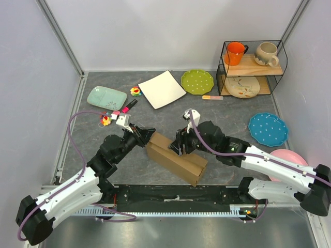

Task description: Fold the paper box

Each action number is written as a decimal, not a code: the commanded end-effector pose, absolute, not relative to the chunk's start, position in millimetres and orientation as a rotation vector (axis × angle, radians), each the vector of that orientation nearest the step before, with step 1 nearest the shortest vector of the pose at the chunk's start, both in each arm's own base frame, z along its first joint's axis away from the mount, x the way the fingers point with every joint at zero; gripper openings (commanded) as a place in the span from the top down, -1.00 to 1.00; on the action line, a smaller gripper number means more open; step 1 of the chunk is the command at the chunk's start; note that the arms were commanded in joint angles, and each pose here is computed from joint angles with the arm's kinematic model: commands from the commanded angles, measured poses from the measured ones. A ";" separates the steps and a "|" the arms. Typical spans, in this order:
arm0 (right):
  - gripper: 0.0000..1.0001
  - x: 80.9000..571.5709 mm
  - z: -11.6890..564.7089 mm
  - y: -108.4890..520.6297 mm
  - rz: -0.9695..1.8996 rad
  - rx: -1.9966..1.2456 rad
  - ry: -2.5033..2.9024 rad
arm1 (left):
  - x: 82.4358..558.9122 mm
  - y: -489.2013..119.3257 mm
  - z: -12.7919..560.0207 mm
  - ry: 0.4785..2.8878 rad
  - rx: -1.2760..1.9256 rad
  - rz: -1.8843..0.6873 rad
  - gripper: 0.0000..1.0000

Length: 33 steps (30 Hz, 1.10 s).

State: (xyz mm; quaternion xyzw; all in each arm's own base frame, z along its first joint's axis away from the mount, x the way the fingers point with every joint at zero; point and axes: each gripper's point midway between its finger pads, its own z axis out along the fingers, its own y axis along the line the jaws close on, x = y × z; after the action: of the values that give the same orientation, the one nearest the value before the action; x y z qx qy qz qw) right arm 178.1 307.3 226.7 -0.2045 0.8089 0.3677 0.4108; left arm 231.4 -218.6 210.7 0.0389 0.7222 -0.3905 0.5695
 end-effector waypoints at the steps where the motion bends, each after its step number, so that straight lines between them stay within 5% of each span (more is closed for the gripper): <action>1: -0.28 158.6 190.7 312.2 0.954 -0.633 2.104 | 221.3 -214.7 167.9 1.876 0.118 -0.855 0.60; 11: -0.25 155.5 167.2 301.1 0.890 -0.650 2.152 | 235.7 -209.6 227.5 1.795 0.088 -0.803 0.45; 19: -0.25 157.7 163.7 299.0 0.870 -0.642 2.159 | 244.7 -229.8 283.4 1.694 0.144 -0.874 0.59; 28: -0.25 157.8 170.2 297.4 0.869 -0.637 2.147 | 216.9 -235.7 166.6 1.960 0.123 -0.956 0.73; 33: -0.26 161.7 190.4 299.8 0.878 -0.626 2.108 | 215.2 -223.1 151.4 1.962 0.073 -0.919 0.74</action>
State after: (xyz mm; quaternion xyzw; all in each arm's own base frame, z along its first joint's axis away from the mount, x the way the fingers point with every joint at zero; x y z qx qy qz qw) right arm 166.5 310.6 198.7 -0.2266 0.8098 0.3747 0.3905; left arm 225.8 -234.7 199.7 0.0484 0.7546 -0.4058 0.5134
